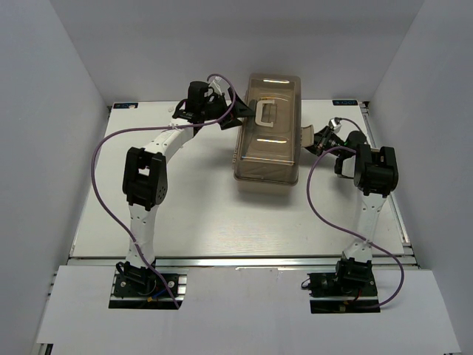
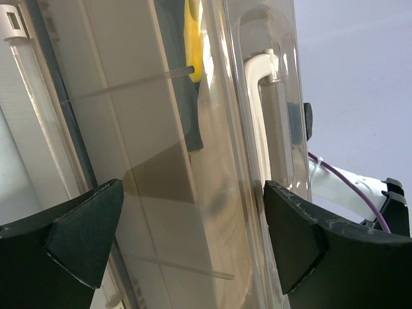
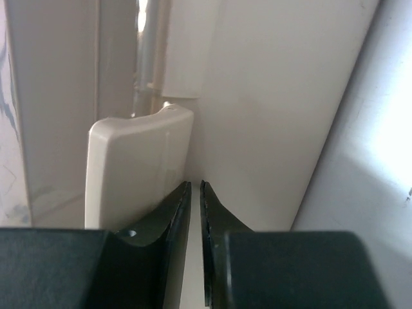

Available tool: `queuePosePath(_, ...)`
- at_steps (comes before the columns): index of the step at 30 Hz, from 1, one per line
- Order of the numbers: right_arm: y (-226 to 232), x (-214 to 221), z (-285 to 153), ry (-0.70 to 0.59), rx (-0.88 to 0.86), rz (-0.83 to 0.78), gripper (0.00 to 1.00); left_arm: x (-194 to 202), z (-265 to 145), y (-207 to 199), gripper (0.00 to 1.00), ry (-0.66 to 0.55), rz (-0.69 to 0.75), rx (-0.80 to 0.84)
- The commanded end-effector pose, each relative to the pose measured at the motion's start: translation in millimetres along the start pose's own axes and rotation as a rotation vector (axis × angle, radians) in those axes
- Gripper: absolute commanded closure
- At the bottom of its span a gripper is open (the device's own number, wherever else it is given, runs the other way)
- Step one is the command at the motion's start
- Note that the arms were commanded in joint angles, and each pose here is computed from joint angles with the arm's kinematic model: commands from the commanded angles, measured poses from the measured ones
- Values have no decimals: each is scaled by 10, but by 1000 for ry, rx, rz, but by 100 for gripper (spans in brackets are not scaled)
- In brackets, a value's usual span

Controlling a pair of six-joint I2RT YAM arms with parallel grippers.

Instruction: Sort the tools into containers

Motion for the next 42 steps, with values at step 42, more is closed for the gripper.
queuePosePath(42, 751, -33, 241, 192, 546, -954, 79, 335, 227, -246, 2, 88, 15, 84)
Point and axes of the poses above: each gripper's point midway between its finger pads, its own z axis out along the fingers, its own y axis along the line the jaws close on, x = y × z, the point moved 1 cm from there along -z, back along the fingers, and after that the axes turned 1 degree about -z, right-handed, at the moved point
